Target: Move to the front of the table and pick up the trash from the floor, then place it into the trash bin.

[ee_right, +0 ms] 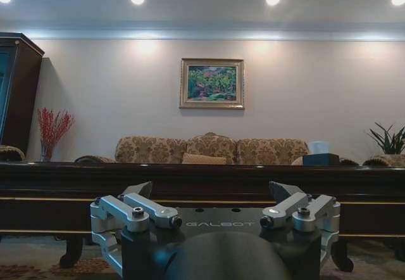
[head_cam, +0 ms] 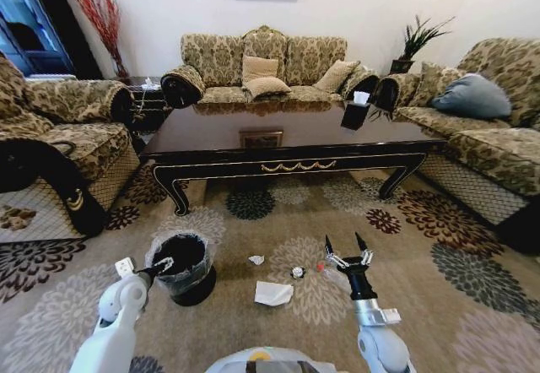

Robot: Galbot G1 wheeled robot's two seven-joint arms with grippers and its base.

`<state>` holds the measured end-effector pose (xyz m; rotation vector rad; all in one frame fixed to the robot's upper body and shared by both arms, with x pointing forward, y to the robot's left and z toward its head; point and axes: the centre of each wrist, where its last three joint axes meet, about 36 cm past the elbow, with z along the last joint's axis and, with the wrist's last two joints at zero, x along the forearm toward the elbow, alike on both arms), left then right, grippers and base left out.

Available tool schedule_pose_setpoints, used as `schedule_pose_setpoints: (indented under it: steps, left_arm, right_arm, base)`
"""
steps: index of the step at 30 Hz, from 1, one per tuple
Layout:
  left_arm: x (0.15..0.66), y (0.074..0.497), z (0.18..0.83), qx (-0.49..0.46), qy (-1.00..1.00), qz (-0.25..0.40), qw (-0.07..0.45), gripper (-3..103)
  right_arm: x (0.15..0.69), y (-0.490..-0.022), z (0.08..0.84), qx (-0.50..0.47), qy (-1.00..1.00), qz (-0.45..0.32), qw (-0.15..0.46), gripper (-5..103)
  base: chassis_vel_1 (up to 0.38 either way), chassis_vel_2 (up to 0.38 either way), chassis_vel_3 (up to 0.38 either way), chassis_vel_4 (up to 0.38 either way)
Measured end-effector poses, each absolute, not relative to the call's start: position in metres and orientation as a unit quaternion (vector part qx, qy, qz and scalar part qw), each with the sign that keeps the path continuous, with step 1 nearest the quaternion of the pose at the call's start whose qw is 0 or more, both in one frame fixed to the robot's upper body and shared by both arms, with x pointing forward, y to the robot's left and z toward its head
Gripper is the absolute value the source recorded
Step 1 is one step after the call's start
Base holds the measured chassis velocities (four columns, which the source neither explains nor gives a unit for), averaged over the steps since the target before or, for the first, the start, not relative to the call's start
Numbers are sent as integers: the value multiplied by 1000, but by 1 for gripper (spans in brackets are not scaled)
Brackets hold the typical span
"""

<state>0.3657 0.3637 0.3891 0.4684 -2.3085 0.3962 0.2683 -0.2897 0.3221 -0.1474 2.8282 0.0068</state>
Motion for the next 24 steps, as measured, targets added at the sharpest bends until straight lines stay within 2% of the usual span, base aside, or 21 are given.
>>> schedule_pose_setpoints:
  steps: [4, 7, 9, 11, 12, 13, 14, 16, 19, 22, 24]
  left_arm:
    - [371, 367, 383, 187, -896, 155, 371, 95]
    - [376, 369, 379, 189, -895, 157, 372, 79]
    - [376, 369, 379, 189, -895, 158, 372, 79]
    - [376, 369, 377, 189, -894, 158, 373, 69]
    - [377, 369, 377, 189, -894, 158, 374, 69]
    - [377, 369, 377, 188, -894, 156, 374, 57]
    - [377, 369, 377, 188, -894, 156, 374, 57]
    - [376, 369, 376, 188, -895, 153, 375, 46]
    - [375, 370, 376, 188, -895, 149, 376, 41]
    - [371, 373, 377, 191, -896, 139, 376, 25]
    - [370, 375, 378, 191, -896, 135, 376, 25]
  right_arm:
    - [268, -290, 321, -51, 987, 2, 154, 100]
    - [268, -290, 321, -51, 987, 1, 153, 100]
    - [268, -290, 321, -51, 987, 1, 154, 100]
    - [268, -290, 321, -51, 987, 1, 154, 100]
    - [268, -290, 321, -51, 987, 1, 154, 100]
    - [268, -290, 321, -52, 987, 1, 154, 100]
    - [268, -290, 321, -52, 987, 1, 154, 100]
    - [268, -291, 321, -52, 987, 0, 154, 100]
    - [268, -291, 321, -52, 987, 0, 154, 100]
    - [268, -291, 320, -52, 987, 0, 153, 100]
    - [268, -291, 320, -52, 987, 0, 153, 100]
  base:
    - [0, 0, 0, 0]
    - [0, 0, 0, 0]
    - [0, 0, 0, 0]
    - [0, 0, 0, 0]
    - [0, 0, 0, 0]
    - [0, 0, 0, 0]
    - [0, 0, 0, 0]
    - [0, 0, 0, 0]
    - [0, 0, 0, 0]
    - [0, 0, 0, 0]
    - [0, 0, 0, 0]
